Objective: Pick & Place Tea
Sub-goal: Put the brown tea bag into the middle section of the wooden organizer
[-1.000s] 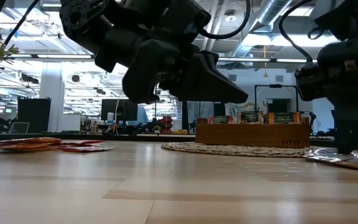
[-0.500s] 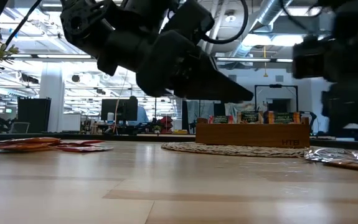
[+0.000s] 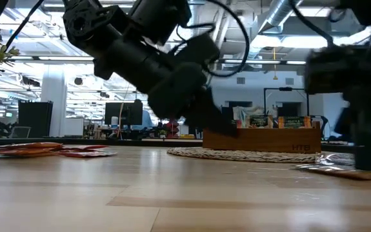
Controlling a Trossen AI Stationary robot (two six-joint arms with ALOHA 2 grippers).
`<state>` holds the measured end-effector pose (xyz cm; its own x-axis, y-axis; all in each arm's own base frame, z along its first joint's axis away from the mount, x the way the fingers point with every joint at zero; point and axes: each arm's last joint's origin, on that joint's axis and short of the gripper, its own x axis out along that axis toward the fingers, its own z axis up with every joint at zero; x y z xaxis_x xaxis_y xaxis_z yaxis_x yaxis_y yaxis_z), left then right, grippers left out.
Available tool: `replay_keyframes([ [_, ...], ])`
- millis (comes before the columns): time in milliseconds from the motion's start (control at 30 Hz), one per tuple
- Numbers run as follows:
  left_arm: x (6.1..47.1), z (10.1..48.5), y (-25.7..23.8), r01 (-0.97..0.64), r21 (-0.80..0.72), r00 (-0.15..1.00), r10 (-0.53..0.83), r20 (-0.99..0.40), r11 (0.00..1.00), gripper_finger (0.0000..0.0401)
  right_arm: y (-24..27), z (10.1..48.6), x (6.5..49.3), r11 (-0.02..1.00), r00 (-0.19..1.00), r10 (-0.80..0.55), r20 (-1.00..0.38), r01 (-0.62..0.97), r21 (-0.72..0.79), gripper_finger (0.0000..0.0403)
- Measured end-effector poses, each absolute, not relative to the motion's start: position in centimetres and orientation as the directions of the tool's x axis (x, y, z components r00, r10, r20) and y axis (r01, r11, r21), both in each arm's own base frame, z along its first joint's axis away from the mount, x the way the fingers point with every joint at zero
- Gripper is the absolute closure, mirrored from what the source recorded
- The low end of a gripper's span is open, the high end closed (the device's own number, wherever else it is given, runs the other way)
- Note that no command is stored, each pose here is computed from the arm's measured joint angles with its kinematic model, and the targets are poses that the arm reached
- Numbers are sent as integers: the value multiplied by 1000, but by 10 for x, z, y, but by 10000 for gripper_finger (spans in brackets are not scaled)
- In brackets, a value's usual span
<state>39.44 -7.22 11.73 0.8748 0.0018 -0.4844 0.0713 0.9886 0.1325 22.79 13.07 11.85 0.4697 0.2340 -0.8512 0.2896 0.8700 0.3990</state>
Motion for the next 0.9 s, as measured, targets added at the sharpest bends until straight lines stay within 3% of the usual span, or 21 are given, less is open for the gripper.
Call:
replay_keyframes([
  [133,390,110,-74,112,23,826,-80,-559,993,384,133,120,261,885,508,163,-846,304,352,389],
  [267,388,108,-75,125,-93,797,-156,-584,988,342,130,117,292,872,533,105,-839,356,335,394],
  [500,386,104,-67,-27,-49,779,-10,-627,998,274,133,115,322,901,550,84,-831,314,299,400],
  [700,379,110,-63,-49,-53,728,-1,-686,997,257,136,118,324,905,565,57,-823,318,281,402],
  [900,377,111,-61,-5,-200,691,-141,-709,980,256,140,117,322,912,578,13,-816,327,246,402],
])
